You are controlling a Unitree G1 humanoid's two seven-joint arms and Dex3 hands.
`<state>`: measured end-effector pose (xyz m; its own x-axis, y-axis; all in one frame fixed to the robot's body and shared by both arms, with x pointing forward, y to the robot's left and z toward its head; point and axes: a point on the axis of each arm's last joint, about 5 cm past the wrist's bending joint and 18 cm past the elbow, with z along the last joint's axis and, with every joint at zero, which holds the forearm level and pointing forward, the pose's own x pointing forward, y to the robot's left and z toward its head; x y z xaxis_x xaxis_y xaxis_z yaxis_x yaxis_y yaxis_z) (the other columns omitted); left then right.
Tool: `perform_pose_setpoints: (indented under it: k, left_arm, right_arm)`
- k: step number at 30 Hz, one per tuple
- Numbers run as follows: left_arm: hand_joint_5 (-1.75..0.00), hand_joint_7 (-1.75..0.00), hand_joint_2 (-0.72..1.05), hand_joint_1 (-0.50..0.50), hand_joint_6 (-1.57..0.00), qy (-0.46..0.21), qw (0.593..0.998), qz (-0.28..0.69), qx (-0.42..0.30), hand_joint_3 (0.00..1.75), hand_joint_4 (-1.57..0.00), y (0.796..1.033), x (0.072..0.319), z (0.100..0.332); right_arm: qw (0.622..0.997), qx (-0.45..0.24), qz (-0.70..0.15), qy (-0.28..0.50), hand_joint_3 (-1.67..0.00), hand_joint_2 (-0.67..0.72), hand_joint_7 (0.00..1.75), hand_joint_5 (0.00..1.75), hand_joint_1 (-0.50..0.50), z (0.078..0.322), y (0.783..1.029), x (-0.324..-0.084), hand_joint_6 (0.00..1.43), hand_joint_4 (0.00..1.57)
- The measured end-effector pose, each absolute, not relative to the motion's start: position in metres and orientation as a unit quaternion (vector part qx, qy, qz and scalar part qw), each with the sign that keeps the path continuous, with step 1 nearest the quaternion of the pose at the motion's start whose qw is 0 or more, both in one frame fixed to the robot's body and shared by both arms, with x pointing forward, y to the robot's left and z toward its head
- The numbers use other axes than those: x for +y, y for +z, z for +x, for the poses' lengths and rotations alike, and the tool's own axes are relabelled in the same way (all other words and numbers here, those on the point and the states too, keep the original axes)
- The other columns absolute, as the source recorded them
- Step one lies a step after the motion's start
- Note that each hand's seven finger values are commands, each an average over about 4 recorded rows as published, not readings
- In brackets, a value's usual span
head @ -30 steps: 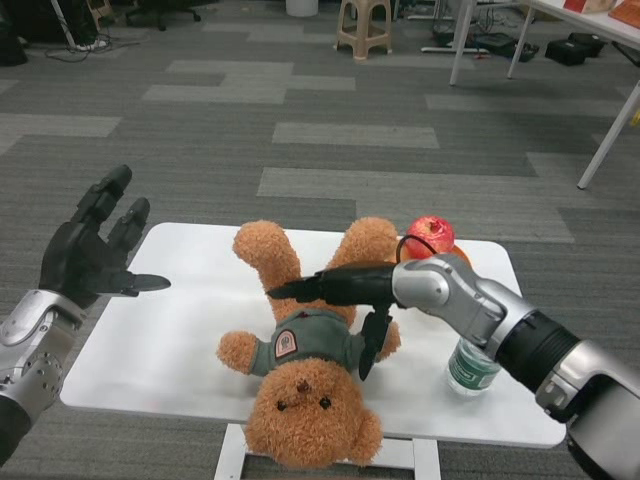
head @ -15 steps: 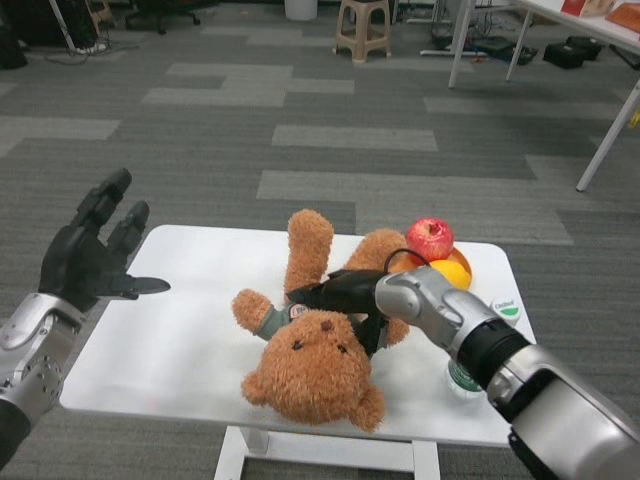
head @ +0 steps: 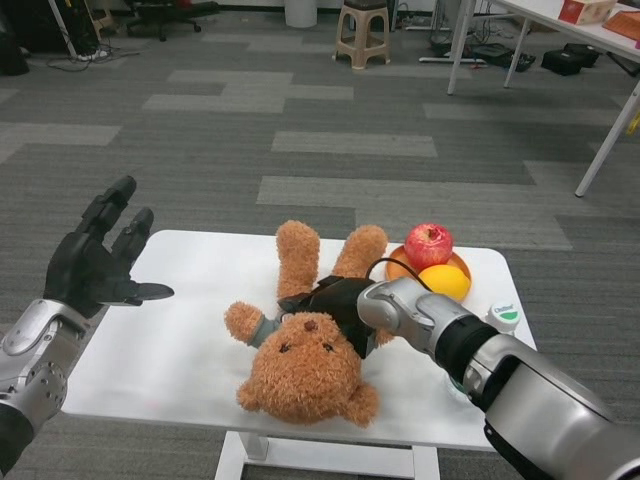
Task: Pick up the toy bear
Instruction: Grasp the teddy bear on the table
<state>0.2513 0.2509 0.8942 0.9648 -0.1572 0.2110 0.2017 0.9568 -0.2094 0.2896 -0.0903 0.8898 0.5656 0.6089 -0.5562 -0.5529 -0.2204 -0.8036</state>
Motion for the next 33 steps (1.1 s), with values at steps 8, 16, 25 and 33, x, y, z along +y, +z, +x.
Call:
perform_pose_setpoints:
  k: [8, 16, 25, 33]
  left_arm:
    - [0.00, -0.21, 0.16, -0.39, 0.00, -0.093, 0.983, -0.123, -0.096, 0.09, 0.00, 0.892, 0.247, 0.252]
    - [0.00, -0.21, 0.21, -0.34, 0.00, -0.093, 0.983, -0.125, -0.098, 0.09, 0.00, 0.892, 0.245, 0.252]
    - [0.00, -0.21, 0.25, -0.31, 0.00, -0.090, 0.982, -0.126, -0.103, 0.09, 0.00, 0.892, 0.245, 0.252]
    - [0.00, -0.21, 0.25, -0.29, 0.00, -0.089, 0.982, -0.127, -0.106, 0.07, 0.00, 0.893, 0.245, 0.253]
  right_arm:
    - [0.624, -0.027, -0.630, 0.461, -1.57, -0.24, 0.02, 0.90, -0.38, 0.288, 0.885, -0.089, 0.00, 0.00]
    - [0.666, -0.028, -0.604, 0.436, -1.35, 0.04, 1.24, 0.99, -0.25, 0.286, 0.868, -0.091, 0.13, 0.00]
    - [0.723, -0.021, -0.559, 0.406, -1.31, -0.03, 1.54, 1.36, -0.21, 0.284, 0.866, -0.095, 0.51, 0.14]
    - [0.797, -0.016, -0.481, 0.364, -1.27, -0.03, 1.55, 1.45, -0.21, 0.275, 0.864, -0.112, 0.66, 0.15]
